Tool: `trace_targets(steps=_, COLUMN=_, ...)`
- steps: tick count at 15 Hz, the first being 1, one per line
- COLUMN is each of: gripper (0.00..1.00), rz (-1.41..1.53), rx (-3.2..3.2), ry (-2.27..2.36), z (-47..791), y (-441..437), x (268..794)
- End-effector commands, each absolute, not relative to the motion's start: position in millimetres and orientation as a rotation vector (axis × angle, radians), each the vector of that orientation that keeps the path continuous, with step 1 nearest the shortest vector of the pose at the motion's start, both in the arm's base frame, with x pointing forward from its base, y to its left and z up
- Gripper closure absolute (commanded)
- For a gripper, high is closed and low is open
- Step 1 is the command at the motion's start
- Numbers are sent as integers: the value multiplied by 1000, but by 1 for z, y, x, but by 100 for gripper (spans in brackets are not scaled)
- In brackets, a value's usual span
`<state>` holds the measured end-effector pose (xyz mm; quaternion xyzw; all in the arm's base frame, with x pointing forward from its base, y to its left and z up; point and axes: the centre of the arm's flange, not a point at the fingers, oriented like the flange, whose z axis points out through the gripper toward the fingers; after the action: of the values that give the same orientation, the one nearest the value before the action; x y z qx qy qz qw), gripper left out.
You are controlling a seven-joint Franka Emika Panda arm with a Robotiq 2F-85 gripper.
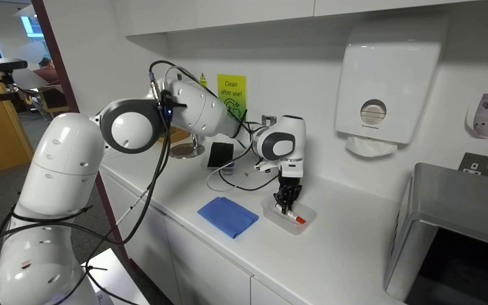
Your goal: Put the marker on the counter
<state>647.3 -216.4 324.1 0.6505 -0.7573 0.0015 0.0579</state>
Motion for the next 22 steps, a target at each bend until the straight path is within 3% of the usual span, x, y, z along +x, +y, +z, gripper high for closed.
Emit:
trace_targets(steps=1, gripper=95, rz=86, rx=1975, ry=-2321, z=352, y=-224, x=639)
trace_targets(steps=11, gripper=95, rz=195, rx=1992, ry=-2308, z=396, y=-226, x=647)
trace_targets(steps=22, gripper=95, rz=261, rx=2334, ry=-2168, z=448, y=-158, x=719)
